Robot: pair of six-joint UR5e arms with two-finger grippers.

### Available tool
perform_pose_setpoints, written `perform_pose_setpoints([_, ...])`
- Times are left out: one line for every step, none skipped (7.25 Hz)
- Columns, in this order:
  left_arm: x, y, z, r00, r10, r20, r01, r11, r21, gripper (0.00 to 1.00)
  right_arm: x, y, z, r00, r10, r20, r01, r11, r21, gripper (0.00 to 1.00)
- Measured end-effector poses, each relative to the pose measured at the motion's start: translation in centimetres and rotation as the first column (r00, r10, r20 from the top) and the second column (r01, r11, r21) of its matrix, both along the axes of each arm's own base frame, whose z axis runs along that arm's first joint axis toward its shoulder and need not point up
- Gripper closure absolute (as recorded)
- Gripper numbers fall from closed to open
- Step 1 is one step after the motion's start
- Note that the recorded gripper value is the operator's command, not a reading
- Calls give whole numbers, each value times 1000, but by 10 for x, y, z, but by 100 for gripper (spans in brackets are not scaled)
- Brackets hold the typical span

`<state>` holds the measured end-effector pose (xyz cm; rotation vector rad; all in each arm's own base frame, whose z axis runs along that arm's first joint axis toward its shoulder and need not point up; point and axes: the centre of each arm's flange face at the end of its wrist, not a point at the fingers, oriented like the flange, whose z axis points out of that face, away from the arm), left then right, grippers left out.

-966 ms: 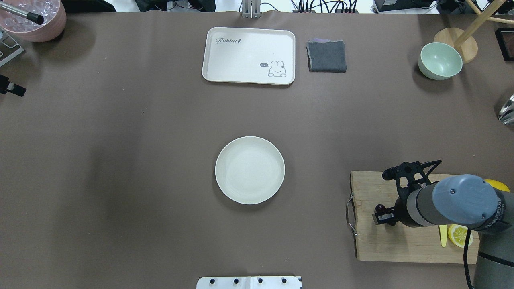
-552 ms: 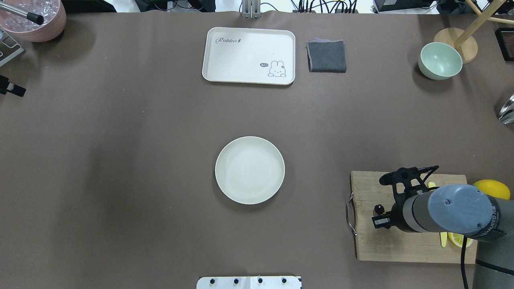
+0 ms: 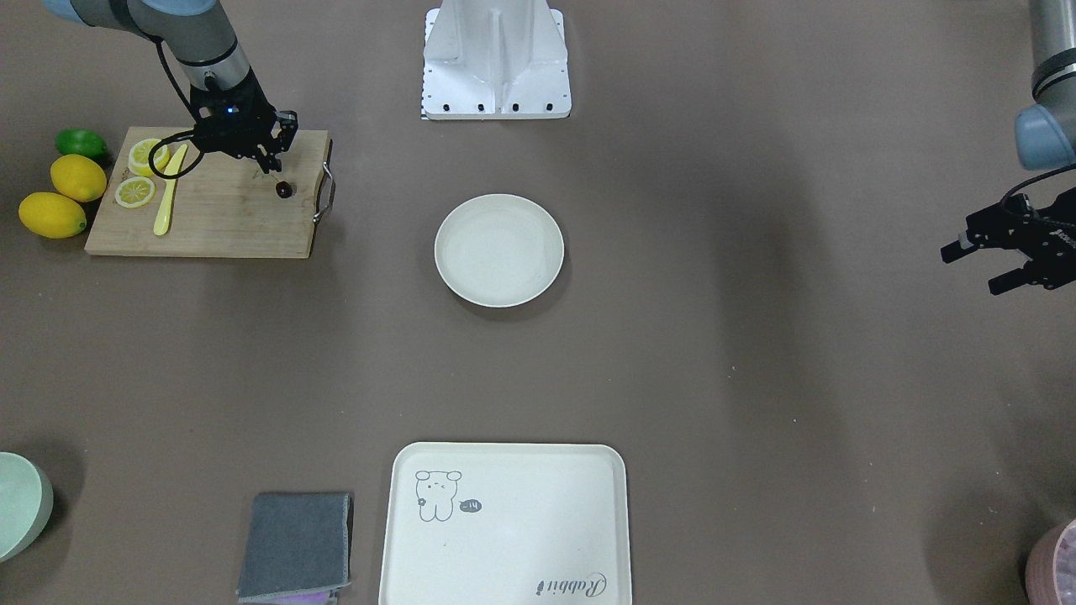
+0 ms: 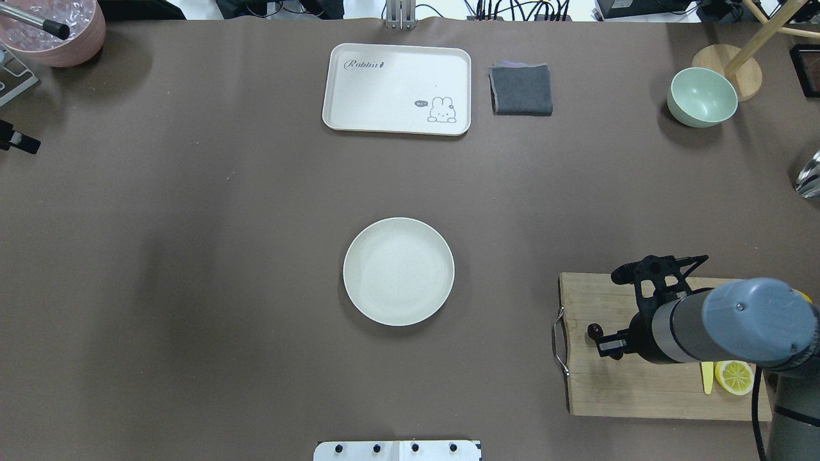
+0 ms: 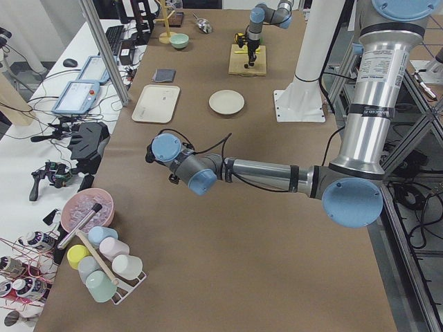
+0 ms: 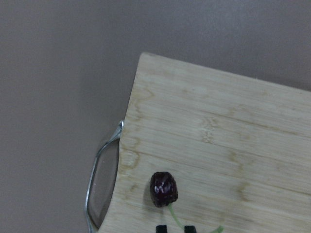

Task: Place red cherry on plate
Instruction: 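Lift the cherries with the right gripper and carry them over the white bowl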

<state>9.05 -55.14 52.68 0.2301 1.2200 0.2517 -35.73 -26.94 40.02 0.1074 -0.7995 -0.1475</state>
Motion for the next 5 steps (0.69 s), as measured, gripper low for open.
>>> perform_pose_setpoints([0,0,0,1000,1,0,-1,1000,1,2,25,-14,-14,999,10,45,-9,999,-41,100])
perform_pose_setpoints([0,0,-1,1000,1,-1,-1,1000,0,2,54,-33,-26,995,24,95,-16,996,-82,100])
perform_pose_setpoints([0,0,-1,1000,1,-1,-1,1000,0,2,84,-52,-34,990,35,137,-20,994,-107,100])
perform_pose_setpoints([1,0,-1,1000,1,-2,-1,1000,0,2,112,-71,-40,986,42,162,-23,993,-120,100])
perform_pose_setpoints([1,0,-2,1000,1,-2,-1,1000,1,2,130,-91,-52,985,47,167,-25,991,-130,100])
